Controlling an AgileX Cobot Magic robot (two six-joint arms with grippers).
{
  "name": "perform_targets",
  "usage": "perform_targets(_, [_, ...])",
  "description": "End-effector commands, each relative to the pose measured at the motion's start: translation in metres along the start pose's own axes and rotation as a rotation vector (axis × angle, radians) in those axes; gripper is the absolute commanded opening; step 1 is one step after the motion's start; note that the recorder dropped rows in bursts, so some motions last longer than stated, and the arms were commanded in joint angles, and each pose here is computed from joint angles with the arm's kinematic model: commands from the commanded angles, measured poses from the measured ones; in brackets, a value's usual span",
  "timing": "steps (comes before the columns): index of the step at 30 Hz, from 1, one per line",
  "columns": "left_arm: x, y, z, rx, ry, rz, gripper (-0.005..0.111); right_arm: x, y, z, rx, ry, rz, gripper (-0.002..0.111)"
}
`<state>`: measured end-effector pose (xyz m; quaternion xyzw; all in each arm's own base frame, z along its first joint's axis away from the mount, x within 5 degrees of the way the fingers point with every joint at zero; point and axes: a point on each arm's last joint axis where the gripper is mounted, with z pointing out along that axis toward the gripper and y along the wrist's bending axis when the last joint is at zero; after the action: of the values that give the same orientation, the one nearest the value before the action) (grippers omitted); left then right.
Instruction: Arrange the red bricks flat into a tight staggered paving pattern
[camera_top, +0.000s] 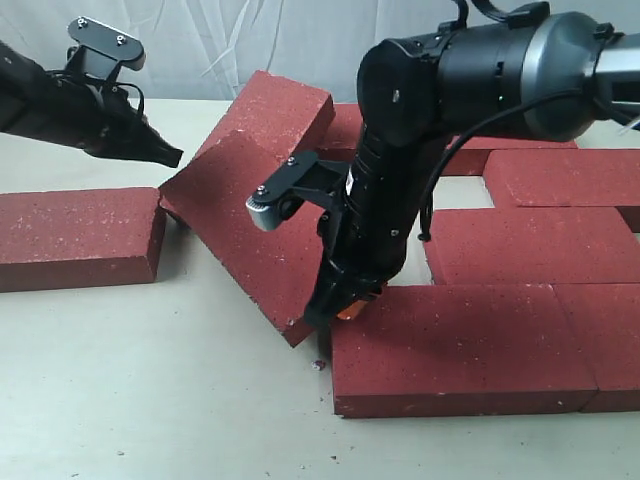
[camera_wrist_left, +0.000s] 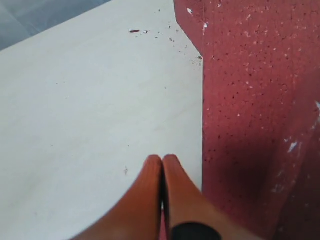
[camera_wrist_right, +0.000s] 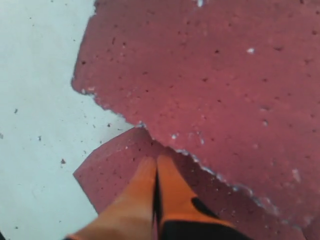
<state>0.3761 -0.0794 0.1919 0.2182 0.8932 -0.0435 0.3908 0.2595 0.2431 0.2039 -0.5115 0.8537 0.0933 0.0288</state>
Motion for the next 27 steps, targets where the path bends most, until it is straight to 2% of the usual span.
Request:
perform_targets(1, [-0.001,-0.001,0.008,0.044,0.021,-0.031,0.0,-0.002,-0.003,0.008,0.022,-0.001,-0.012,-0.001])
perform_targets(16, [0.003,-0.014,0.02,0.215,0.078,-0.028,0.0,-0.005,-0.009,0.009,0.076,-0.032,-0.033,-0.001])
perform_targets(27, [-0.012,-0.019,-0.011,0.291,0.076,0.037,0.0,-0.009,-0.019,-0.006,0.24,-0.111,-0.064,-0.001])
